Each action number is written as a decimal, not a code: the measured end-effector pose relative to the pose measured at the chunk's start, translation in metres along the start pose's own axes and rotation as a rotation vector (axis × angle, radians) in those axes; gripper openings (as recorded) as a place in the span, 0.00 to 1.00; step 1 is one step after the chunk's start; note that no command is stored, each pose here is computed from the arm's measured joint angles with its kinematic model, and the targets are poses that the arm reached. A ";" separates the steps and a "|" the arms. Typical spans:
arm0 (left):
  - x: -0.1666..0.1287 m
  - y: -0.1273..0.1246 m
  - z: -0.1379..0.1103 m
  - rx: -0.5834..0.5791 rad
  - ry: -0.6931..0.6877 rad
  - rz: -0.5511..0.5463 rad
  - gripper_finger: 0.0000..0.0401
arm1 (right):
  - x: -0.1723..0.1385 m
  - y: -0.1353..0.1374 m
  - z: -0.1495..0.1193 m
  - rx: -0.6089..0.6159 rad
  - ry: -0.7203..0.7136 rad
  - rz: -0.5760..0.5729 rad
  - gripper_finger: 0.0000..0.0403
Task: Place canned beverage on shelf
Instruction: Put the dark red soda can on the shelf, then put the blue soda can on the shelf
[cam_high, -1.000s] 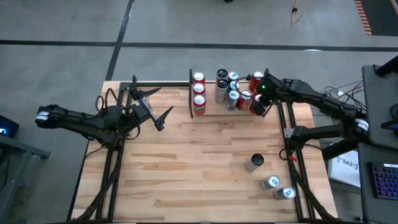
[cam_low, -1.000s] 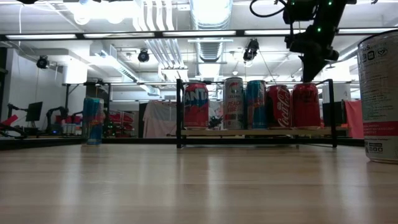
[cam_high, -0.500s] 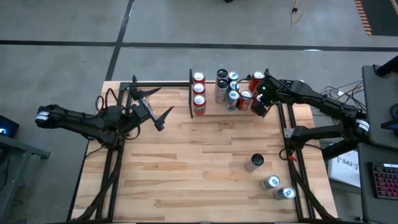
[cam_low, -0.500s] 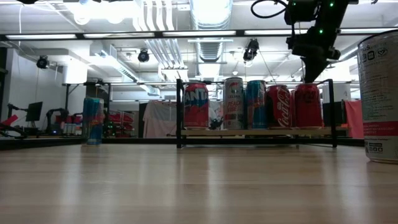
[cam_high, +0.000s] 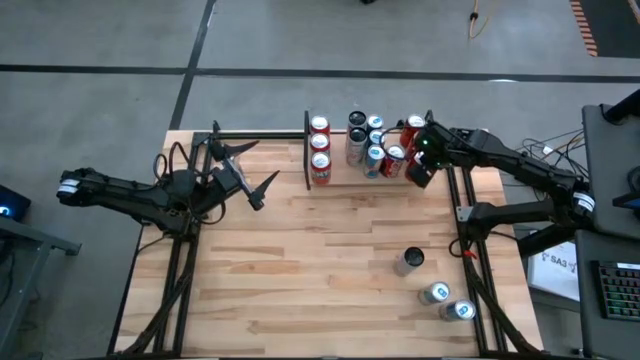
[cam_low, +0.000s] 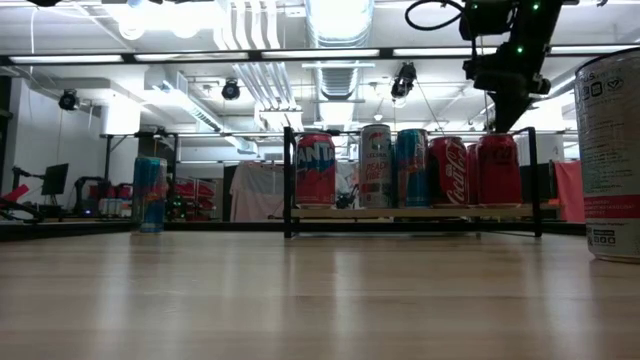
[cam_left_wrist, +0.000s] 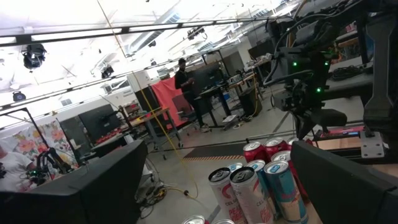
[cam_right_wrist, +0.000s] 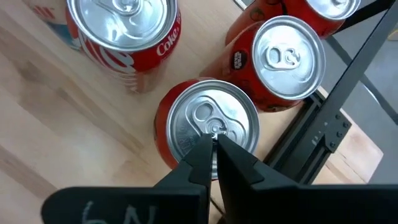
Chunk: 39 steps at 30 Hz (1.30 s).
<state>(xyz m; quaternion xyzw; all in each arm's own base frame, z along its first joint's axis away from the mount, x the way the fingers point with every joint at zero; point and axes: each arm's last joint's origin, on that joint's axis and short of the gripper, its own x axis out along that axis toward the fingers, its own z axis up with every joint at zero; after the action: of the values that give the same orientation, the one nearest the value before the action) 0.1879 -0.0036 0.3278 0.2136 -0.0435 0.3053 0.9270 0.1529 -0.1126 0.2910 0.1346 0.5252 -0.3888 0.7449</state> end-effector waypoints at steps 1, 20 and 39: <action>0.000 0.000 0.000 0.000 0.000 0.000 0.96 | -0.002 0.000 0.001 0.000 -0.001 0.002 0.03; 0.000 0.000 0.000 0.000 0.000 0.000 0.96 | -0.001 -0.014 0.044 0.014 -0.175 -0.123 0.03; 0.000 0.000 0.000 0.000 0.000 0.000 0.96 | 0.033 -0.021 0.055 0.049 -0.046 -0.097 0.03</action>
<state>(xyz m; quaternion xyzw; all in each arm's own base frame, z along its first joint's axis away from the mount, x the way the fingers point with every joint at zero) 0.1879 -0.0036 0.3279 0.2135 -0.0438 0.3054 0.9269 0.1801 -0.1744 0.2887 0.1180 0.5042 -0.4402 0.7335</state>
